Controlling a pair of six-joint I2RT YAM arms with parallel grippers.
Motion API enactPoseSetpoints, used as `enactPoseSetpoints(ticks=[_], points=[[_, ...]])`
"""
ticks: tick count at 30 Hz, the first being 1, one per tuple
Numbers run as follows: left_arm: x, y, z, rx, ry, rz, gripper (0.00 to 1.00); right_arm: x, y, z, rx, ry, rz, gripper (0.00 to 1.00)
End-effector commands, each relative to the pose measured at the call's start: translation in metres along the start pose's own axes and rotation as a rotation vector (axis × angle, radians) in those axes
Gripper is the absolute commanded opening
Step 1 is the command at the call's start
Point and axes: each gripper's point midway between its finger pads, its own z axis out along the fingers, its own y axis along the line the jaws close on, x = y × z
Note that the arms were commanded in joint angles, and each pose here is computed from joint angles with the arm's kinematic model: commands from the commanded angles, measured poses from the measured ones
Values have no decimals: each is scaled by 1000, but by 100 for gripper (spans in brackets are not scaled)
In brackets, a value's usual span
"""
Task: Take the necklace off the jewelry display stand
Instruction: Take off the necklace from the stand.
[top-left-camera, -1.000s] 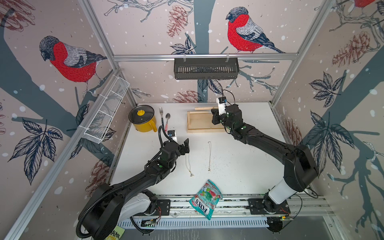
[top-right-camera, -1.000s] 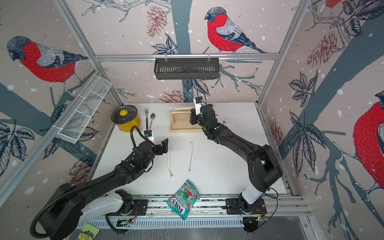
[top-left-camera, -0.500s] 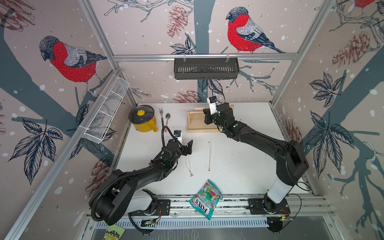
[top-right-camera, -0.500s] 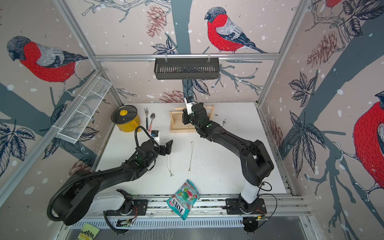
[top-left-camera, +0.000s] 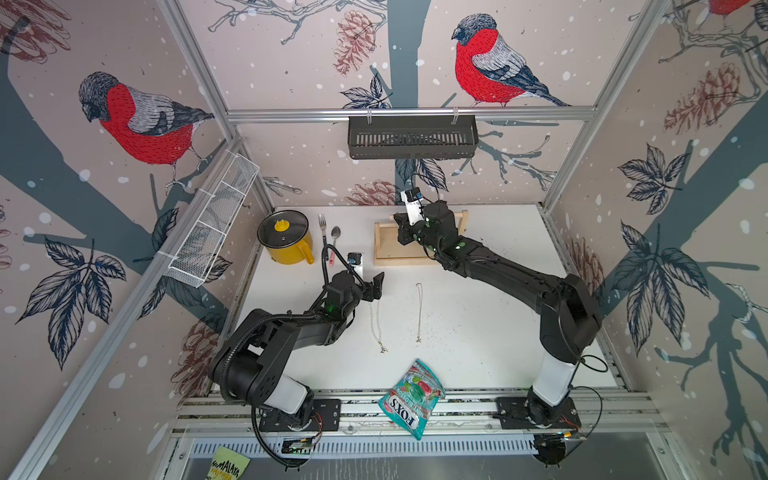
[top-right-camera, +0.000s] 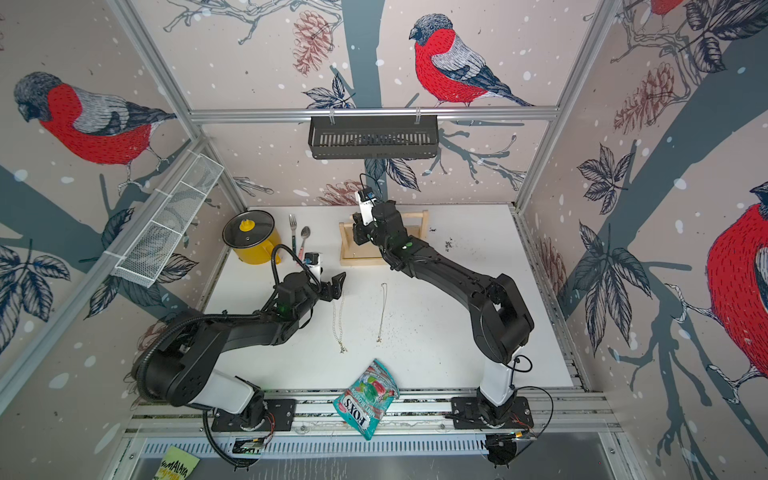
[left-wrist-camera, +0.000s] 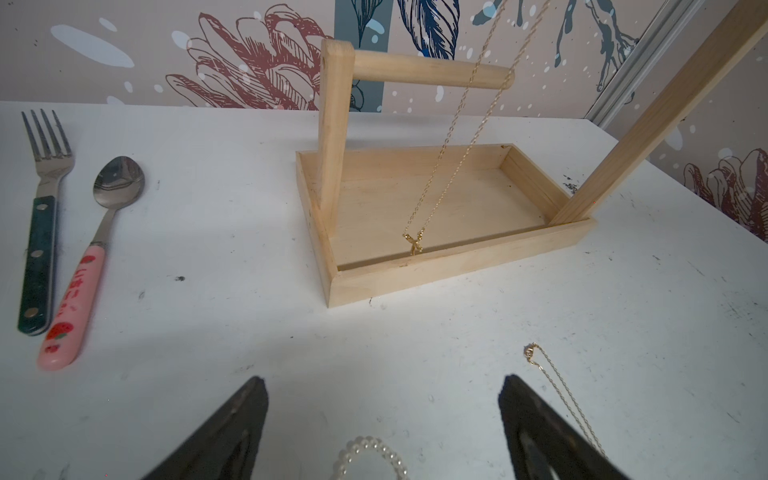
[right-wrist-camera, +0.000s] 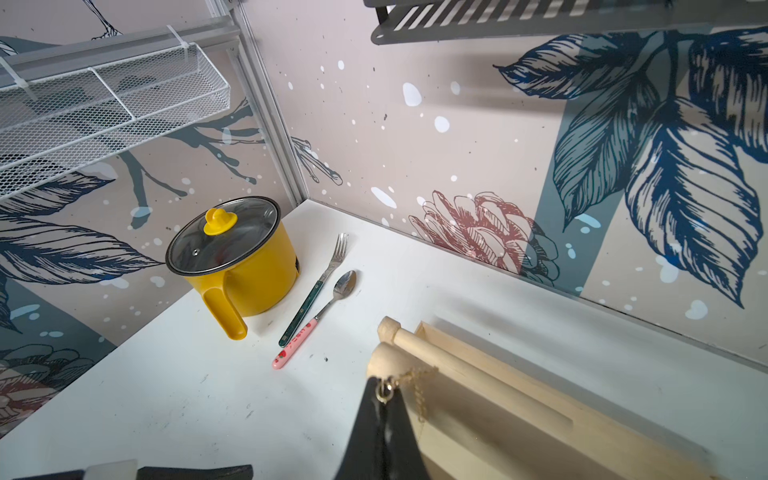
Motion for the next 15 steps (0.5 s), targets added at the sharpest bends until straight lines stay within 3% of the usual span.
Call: enactPoseSetpoints(ticks=[1,15], points=[[-15,-9,6,50,-51,24,87,-5,7,4,-25,-5,-7,0],[-8,-4,11,29,-51,16,89,-19,21,8,-78,-35,-19,0]])
